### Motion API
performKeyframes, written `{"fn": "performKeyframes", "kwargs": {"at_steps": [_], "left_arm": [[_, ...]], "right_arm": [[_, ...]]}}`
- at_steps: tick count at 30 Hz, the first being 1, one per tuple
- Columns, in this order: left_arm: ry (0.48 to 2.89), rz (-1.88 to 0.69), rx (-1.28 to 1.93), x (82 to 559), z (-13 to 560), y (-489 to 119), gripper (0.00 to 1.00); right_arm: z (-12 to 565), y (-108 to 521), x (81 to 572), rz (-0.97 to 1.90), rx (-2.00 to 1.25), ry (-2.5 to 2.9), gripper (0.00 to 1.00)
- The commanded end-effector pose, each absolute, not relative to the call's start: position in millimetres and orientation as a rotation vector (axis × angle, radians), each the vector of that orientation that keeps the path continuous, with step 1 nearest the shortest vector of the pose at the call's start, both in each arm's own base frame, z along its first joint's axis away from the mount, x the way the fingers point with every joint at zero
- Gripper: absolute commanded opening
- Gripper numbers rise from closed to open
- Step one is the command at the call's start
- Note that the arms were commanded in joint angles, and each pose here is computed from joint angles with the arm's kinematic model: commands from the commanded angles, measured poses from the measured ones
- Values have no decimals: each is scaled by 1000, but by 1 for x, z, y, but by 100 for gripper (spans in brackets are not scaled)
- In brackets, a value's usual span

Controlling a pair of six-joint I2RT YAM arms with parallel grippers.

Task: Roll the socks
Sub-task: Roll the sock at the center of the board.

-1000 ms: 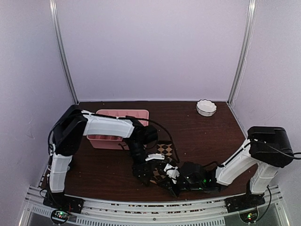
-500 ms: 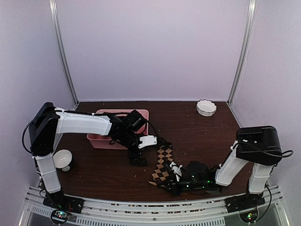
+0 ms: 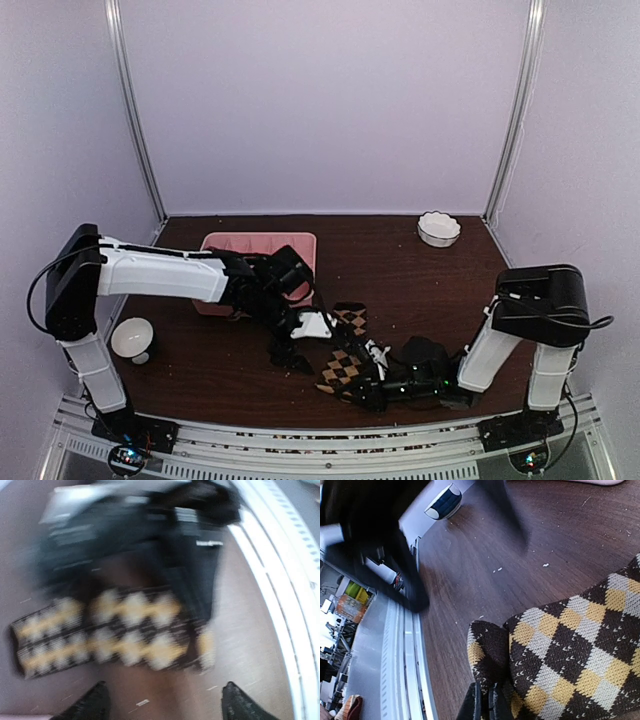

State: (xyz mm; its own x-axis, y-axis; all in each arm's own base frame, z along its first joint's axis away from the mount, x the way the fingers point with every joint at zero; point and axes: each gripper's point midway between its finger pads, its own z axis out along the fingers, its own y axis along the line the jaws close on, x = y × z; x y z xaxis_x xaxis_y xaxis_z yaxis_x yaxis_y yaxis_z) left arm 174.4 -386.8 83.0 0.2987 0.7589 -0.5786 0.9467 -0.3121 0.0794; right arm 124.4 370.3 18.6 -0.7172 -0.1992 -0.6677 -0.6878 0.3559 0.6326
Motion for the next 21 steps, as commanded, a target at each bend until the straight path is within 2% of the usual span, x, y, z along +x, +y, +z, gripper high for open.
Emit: {"fn": "performKeyframes", "kwargs": {"at_steps": [1, 6, 12, 14, 17, 21], "left_arm": [[1372, -743, 2437, 127, 49, -384, 71], [1394, -799, 2440, 122, 45, -397, 56], [1466, -798, 2413, 123, 37, -401, 45], [1486, -828, 2394, 121, 40, -404, 45], [1507, -859, 2373, 119, 45, -406, 52], [1543, -866, 2359, 119, 44, -406, 50]], "right_arm": [[-80, 298, 86, 1135, -700, 2663, 0], [-83, 295, 82, 1157, -674, 2685, 0], [-87, 291, 80, 1127, -708, 2703, 0], [-89, 288, 79, 1106, -725, 2714, 0], [-94, 285, 76, 1083, -750, 2735, 0], [-104, 278, 72, 1017, -789, 2794, 0]]}}
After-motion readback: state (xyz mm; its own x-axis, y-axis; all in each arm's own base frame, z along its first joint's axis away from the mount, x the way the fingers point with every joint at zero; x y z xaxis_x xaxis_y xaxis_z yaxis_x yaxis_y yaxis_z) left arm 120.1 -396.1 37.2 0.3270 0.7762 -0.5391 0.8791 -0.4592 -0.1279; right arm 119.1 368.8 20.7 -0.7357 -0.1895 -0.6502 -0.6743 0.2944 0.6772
